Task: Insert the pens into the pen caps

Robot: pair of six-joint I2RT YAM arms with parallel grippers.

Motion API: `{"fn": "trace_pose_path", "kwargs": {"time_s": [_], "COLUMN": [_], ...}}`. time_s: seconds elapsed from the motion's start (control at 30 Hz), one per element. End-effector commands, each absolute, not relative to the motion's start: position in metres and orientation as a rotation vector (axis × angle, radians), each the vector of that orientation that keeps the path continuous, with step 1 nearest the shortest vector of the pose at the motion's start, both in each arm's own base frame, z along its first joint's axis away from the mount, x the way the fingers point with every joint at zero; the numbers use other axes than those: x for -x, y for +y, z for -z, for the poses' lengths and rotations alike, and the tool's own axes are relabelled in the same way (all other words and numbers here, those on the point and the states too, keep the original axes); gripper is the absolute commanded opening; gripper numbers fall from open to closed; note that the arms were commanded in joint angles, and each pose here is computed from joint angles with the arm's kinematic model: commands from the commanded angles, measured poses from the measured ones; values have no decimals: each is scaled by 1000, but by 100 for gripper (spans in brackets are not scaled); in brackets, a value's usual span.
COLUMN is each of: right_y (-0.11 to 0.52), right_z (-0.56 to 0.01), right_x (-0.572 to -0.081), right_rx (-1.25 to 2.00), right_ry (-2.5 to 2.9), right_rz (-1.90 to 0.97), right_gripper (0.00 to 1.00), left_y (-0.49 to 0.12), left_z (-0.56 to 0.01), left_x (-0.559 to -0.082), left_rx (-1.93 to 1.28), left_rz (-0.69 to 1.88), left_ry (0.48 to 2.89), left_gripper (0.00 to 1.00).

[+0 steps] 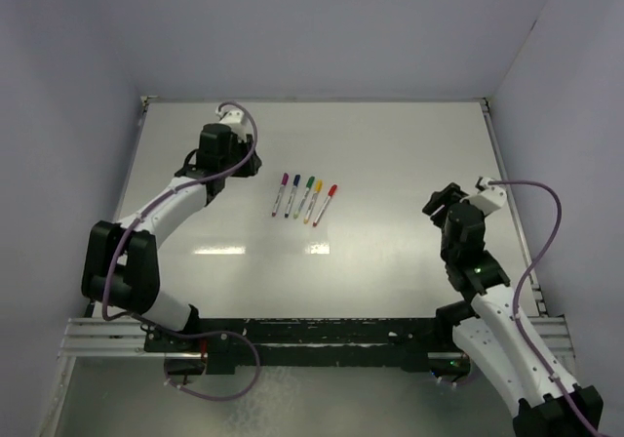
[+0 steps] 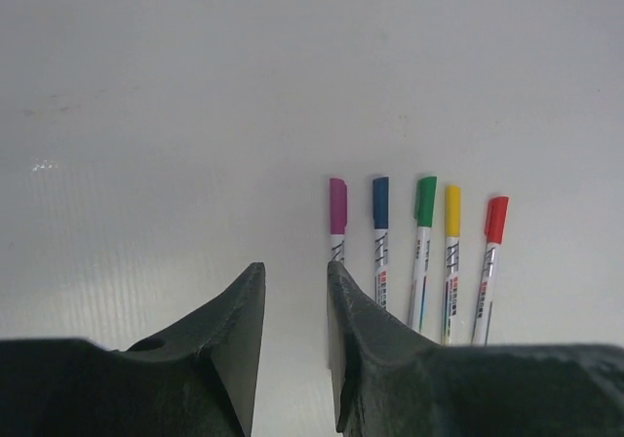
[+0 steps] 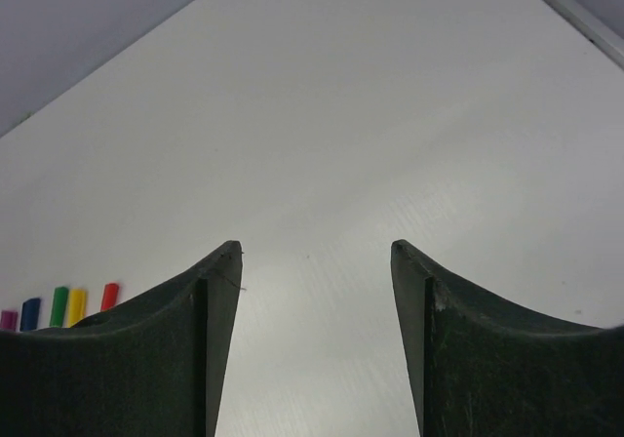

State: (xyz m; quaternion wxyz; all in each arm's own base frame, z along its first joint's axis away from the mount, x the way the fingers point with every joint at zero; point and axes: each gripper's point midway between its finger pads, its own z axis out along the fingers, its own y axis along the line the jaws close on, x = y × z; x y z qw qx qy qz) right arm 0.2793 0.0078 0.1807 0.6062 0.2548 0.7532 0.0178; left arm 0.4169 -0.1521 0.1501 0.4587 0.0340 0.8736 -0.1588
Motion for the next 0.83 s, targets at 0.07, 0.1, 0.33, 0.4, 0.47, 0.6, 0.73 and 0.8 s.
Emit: {"fn": "trace_pose_path", "kwargs": {"time_s": [0.07, 0.1, 0.33, 0.4, 0.47, 0.6, 0.73, 0.8], "right_y": [-30, -33, -39, -40, -40, -41, -43, -42], "right_z": [-200, -201, -205, -207, -207, -207, -207, -206], "right_x": [-271, -270, -269, -268, -267, -265, -263, -263], "right_rx": [-680, -694, -721, -720, -719, -723, -727, -727], "right_ry": [1689, 1680, 1649, 1641, 1636, 1631, 1628, 1625], "right_rz": [41, 41, 51, 51, 51, 50, 56, 54], "right_gripper": [68, 69, 73, 74, 75, 76, 77, 78], "left_y": [-123, -119, -104, -103, -100, -96, -97, -96], "left_z": [-188, -189, -204, -209, -211, -211, -217, -219], "left_x": [-425, -424, -420, -418, -417, -416, -413, -412], "left_rx": [-35, -35, -19, -16, -7, 16, 20, 17], "left_rz": [492, 463, 373, 373, 363, 344, 358, 355], "left_ry": [1947, 1942, 1877, 1851, 1841, 1837, 1810, 1809], "left_gripper": [35, 36, 44, 47, 48, 46, 45, 46]}}
